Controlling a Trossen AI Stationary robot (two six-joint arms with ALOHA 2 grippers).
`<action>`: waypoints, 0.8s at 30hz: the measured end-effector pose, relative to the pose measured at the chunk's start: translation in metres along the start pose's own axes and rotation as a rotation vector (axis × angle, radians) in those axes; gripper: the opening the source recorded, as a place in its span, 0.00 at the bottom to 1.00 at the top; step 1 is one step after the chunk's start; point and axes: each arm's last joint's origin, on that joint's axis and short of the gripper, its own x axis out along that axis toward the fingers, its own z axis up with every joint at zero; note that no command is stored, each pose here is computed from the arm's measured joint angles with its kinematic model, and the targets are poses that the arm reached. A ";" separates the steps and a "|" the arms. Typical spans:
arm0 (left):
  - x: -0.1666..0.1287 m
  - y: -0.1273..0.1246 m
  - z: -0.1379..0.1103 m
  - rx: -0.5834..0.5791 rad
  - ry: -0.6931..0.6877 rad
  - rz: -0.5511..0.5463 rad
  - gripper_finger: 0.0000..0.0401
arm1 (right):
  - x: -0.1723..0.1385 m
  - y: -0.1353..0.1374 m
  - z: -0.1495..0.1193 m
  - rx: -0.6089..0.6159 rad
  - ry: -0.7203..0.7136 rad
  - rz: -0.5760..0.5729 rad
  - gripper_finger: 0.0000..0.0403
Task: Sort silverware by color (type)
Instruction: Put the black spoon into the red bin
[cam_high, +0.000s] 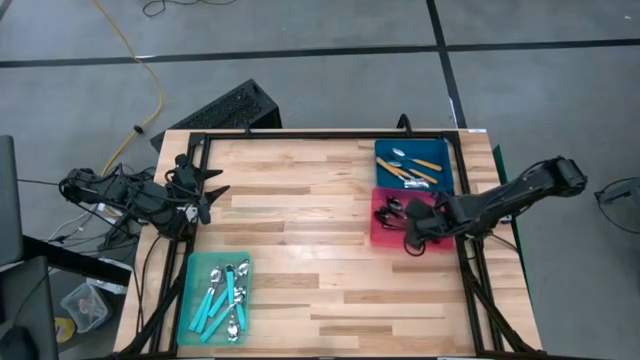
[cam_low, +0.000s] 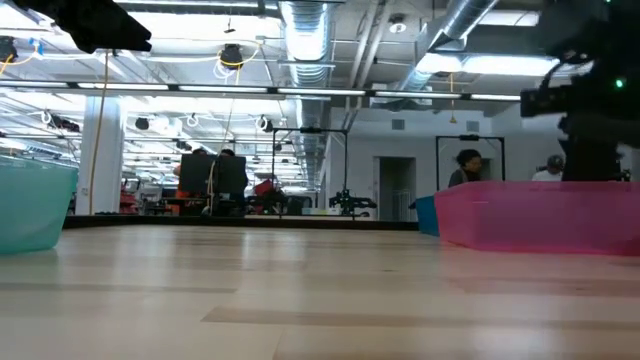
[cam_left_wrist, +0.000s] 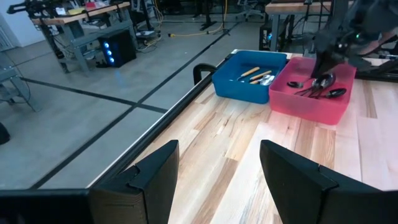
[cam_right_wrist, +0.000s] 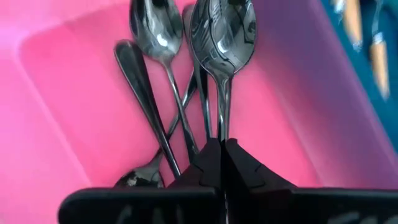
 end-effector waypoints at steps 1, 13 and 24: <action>0.000 0.000 0.000 0.000 0.000 0.000 0.53 | 0.003 0.000 -0.002 0.003 0.001 0.000 0.06; 0.000 0.000 0.000 0.000 0.000 0.000 0.53 | 0.027 -0.003 -0.018 0.058 -0.002 -0.001 0.13; 0.000 0.000 0.000 0.000 0.000 0.000 0.53 | 0.031 -0.006 -0.016 0.099 0.000 -0.010 0.24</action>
